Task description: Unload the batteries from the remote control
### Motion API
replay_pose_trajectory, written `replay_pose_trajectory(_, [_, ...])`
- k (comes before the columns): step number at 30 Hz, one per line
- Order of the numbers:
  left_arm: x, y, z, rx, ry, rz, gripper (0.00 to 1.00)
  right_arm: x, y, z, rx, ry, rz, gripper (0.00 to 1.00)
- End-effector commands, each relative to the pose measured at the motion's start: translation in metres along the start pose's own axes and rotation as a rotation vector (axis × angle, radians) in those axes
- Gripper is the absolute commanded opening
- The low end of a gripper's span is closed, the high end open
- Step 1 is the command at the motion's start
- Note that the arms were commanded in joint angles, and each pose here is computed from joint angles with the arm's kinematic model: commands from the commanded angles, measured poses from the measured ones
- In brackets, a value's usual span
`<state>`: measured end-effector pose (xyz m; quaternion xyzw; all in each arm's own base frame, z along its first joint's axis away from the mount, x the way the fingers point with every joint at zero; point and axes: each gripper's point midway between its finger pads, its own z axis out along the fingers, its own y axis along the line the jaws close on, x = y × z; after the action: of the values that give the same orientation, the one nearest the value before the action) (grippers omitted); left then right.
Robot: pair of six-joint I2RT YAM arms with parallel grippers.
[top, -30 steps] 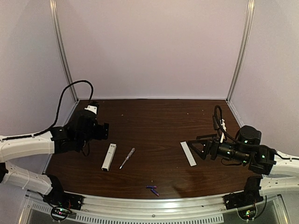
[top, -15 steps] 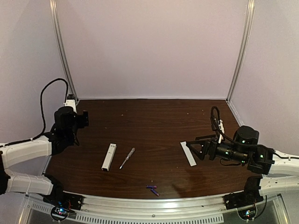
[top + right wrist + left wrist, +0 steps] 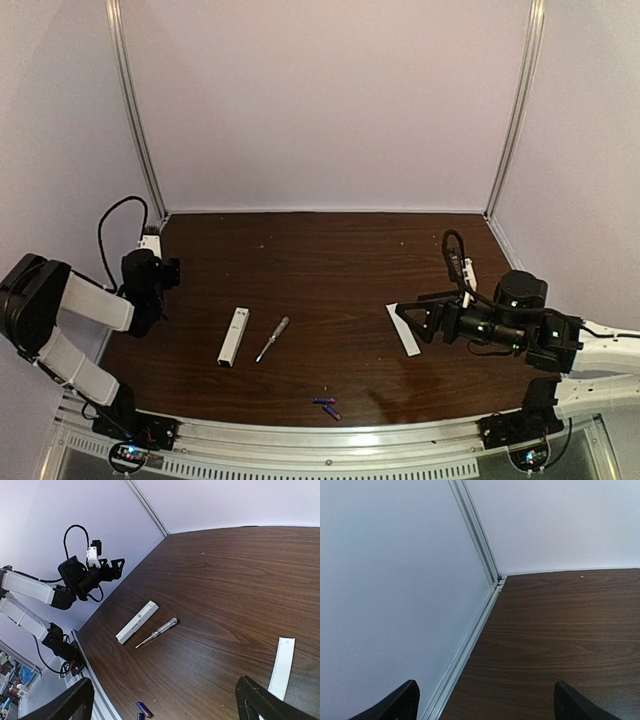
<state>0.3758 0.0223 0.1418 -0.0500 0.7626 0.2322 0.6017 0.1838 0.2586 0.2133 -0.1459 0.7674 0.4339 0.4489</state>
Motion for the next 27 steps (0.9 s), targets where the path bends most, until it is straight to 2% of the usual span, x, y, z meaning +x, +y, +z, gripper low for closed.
replay_pose_trajectory(1, [-0.015,-0.006,0.019,0.061,-0.073,-0.046,0.94,-0.001,0.0,0.0,0.007,-0.008,-0.007,1.0])
replay_pose_trajectory(6, [-0.008,-0.015,0.026,0.155,-0.069,-0.053,0.95,-0.002,0.002,-0.002,-0.009,-0.013,-0.006,1.0])
replay_pose_trajectory(17, [-0.004,-0.015,0.032,0.188,-0.041,-0.07,0.97,0.0,0.005,0.0,-0.027,-0.004,-0.005,1.0])
replay_pose_trajectory(21, [-0.01,-0.026,0.021,0.272,-0.092,-0.043,0.97,0.0,0.007,-0.001,-0.036,0.001,-0.005,1.0])
replay_pose_trajectory(27, [-0.013,-0.025,0.007,0.301,-0.153,-0.053,0.97,-0.001,0.009,-0.003,-0.044,-0.002,-0.004,1.0])
